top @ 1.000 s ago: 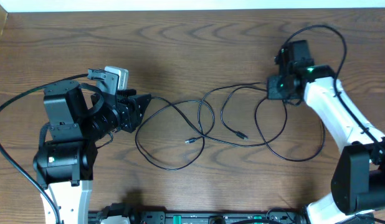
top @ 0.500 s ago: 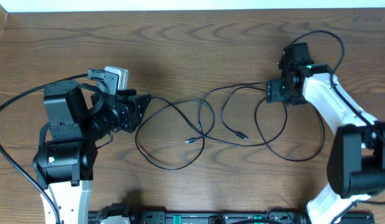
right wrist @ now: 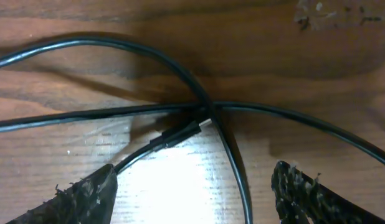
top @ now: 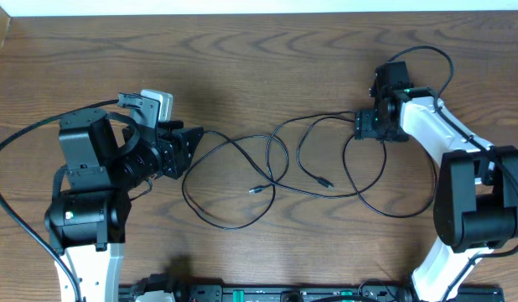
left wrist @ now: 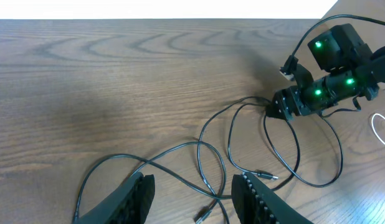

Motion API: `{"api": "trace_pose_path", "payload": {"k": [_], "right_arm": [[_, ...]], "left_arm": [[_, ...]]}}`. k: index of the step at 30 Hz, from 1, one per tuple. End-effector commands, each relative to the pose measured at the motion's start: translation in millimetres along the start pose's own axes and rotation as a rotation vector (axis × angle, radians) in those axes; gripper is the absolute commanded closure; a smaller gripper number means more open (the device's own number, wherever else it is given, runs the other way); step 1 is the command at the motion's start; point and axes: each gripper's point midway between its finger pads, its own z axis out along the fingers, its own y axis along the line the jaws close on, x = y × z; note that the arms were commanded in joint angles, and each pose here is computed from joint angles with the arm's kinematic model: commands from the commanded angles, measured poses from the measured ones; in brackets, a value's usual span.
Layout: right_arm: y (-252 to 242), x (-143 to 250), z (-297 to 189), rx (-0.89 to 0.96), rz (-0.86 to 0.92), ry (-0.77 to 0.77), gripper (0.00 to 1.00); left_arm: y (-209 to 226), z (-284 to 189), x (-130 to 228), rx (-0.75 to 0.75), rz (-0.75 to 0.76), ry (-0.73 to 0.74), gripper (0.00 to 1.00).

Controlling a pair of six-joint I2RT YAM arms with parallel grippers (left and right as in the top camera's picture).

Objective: Untangle cables

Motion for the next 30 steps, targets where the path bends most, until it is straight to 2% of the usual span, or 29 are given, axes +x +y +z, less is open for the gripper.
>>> {"api": "trace_pose_path", "payload": {"k": [1,17,19,21,23,26,27,30], "right_arm": [[4.0,-1.2,7.5,-0.019,0.015,0.011,0.24],[24.0,-6.1,15.1,-0.129,0.021,0.004,0.23],[32.5,-7.6,13.8,-0.175,0.018,0.0,0.28],[38.4,-9.0,12.7,-0.209,0.017,-0.003,0.41],[44.4,-10.0,11.3,-0.244,0.014,-0.005,0.47],[45.0,-8.8,11.3,-0.247,0.014,0.0,0.43],[43.2,-7.4,12.6,-0.236,0.015,0.006,0.27],[32.0,-4.0,17.8,-0.171,0.018,0.017,0.24]], "left_arm": [[-3.4,-2.8,-2.0,0.008,0.021,-0.01,0.54],[-3.4,-2.8,-2.0,0.008,0.021,-0.01,0.54],[-3.4,-2.8,-2.0,0.008,0.021,-0.01,0.54],[-3.4,-2.8,-2.0,0.008,0.021,-0.01,0.54],[-3.4,-2.8,-1.6,0.008,0.02,-0.008,0.53],[-3.6,-2.8,0.3,0.009,0.015,-0.001,0.54],[-3.6,-2.8,1.5,0.009,0.015,0.003,0.54],[-4.5,-4.0,2.0,0.009,0.015,0.003,0.54]]}}
